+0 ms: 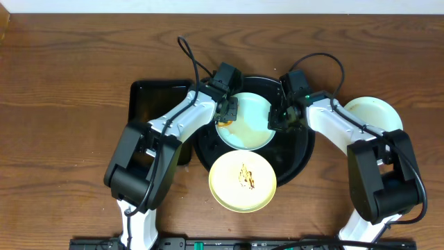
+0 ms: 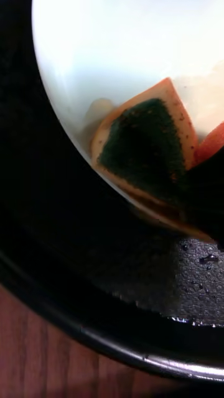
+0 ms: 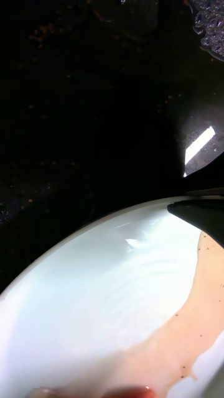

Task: Clean dirty plates on tray and stack at the side
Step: 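Scrub the top pale green plate with the sponge in the left gripper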

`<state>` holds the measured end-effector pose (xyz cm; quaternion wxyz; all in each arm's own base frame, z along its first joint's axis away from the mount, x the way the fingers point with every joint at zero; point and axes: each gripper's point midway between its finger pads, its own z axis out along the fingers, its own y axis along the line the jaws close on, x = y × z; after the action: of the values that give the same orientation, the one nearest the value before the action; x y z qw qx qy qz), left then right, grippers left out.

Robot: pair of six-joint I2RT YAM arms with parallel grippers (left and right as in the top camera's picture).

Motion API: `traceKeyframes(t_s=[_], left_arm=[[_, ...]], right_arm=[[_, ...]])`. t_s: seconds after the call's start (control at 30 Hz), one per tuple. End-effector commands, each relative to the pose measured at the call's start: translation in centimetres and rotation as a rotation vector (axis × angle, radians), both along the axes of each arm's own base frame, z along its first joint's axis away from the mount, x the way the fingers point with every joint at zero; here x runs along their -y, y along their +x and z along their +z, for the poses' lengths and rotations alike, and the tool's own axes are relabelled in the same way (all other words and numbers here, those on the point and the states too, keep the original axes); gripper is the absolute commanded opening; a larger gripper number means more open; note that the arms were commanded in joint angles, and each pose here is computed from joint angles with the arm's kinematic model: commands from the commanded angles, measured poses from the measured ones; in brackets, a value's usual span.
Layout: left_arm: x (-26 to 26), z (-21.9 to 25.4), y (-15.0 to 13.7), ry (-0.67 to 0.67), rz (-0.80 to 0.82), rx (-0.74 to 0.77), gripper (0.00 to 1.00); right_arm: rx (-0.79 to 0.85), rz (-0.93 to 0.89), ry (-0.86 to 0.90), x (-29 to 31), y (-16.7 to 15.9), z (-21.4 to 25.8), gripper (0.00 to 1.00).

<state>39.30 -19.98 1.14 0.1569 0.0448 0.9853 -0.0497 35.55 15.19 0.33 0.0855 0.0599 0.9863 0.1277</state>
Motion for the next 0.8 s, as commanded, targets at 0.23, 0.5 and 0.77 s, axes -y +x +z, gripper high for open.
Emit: traceKeyframes(t_s=[0.23,0.5,0.77], left_arm=[[-5.4,0.3,0.1,0.201,0.109,-0.008,0.07],[-5.5,5.6,-0.2,0.148,0.144,0.066,0.07],[-6.1,9.0,-1.8,0.134,0.143,0.076,0.07]], right_arm=[[-0.034,-0.029,-0.082,1.8,-0.9,-1.3,0.01],[-0.028,-0.036,-0.103,2.2,-0.8,-1.4,0.01],[-0.009,-0.036,-0.099,2.1,-0.3,-1.3,0.07]])
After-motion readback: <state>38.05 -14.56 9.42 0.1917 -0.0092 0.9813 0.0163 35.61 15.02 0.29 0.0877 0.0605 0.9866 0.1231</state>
